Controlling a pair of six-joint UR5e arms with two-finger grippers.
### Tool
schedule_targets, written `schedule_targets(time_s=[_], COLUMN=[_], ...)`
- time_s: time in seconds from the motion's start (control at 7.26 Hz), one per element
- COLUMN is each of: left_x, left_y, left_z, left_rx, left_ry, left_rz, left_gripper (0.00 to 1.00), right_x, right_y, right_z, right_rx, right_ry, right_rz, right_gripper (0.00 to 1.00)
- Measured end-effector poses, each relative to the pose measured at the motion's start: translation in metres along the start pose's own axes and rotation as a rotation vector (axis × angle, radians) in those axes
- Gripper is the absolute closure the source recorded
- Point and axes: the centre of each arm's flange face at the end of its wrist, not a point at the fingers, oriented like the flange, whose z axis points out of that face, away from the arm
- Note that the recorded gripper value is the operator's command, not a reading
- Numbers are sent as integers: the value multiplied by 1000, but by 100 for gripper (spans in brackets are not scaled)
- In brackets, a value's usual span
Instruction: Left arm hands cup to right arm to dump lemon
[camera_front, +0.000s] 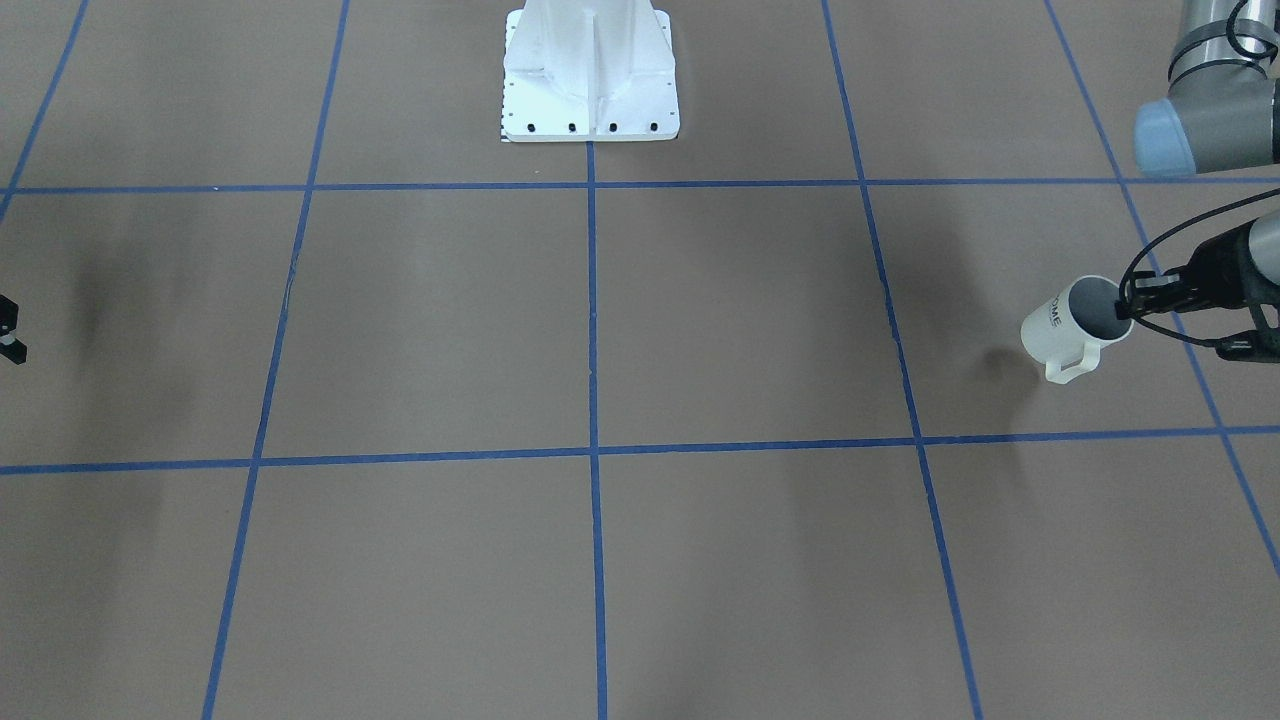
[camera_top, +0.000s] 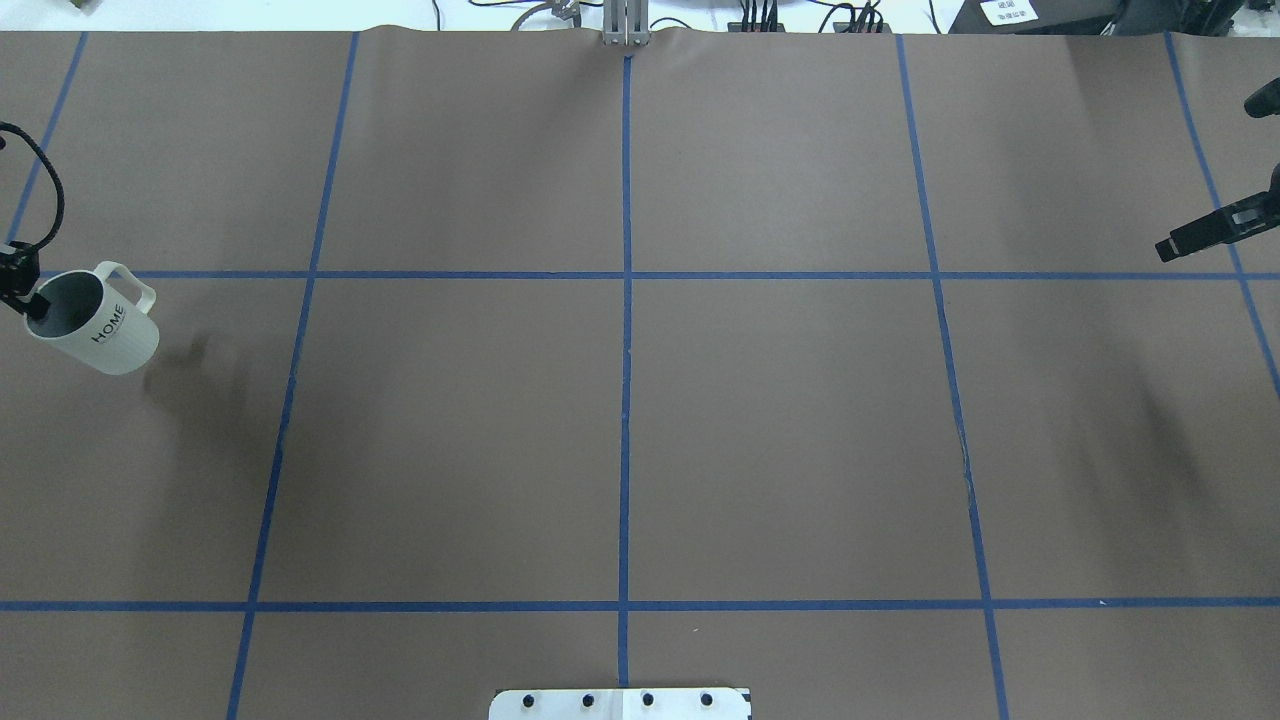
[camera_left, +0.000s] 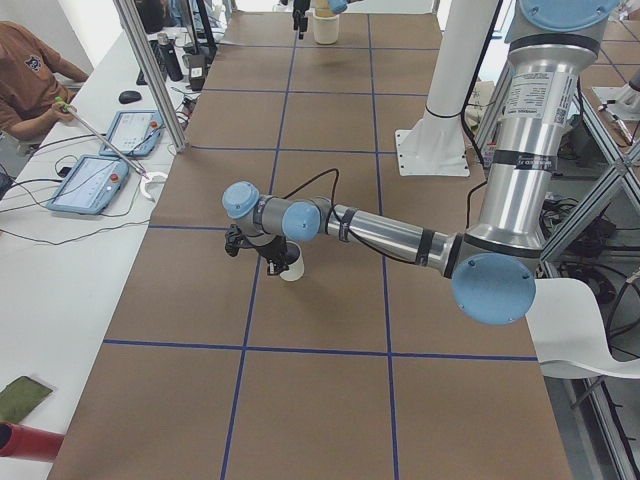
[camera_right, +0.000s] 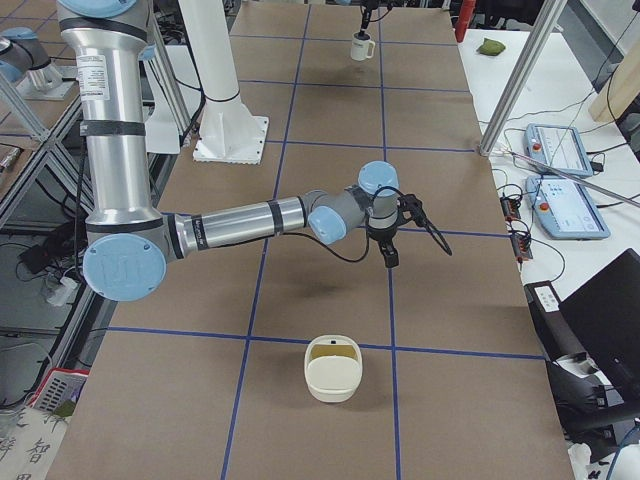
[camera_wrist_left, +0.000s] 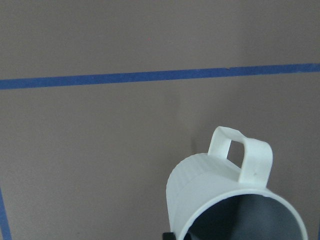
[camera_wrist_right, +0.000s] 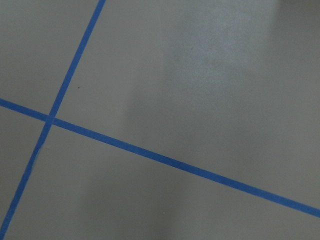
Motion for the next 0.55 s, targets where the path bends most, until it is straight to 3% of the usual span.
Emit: schedule_targets(time_s=[0.55], left_x=[4], left_y=[-1], left_z=[9], left_rx=[-14], left_ry=[-2], left_rz=[-18], left_gripper=[100], right_x=[-3], right_y=[-4], right_z=[-6], right_rx=[-18], right_ry=[-4], right_rz=[-2], right_gripper=[0])
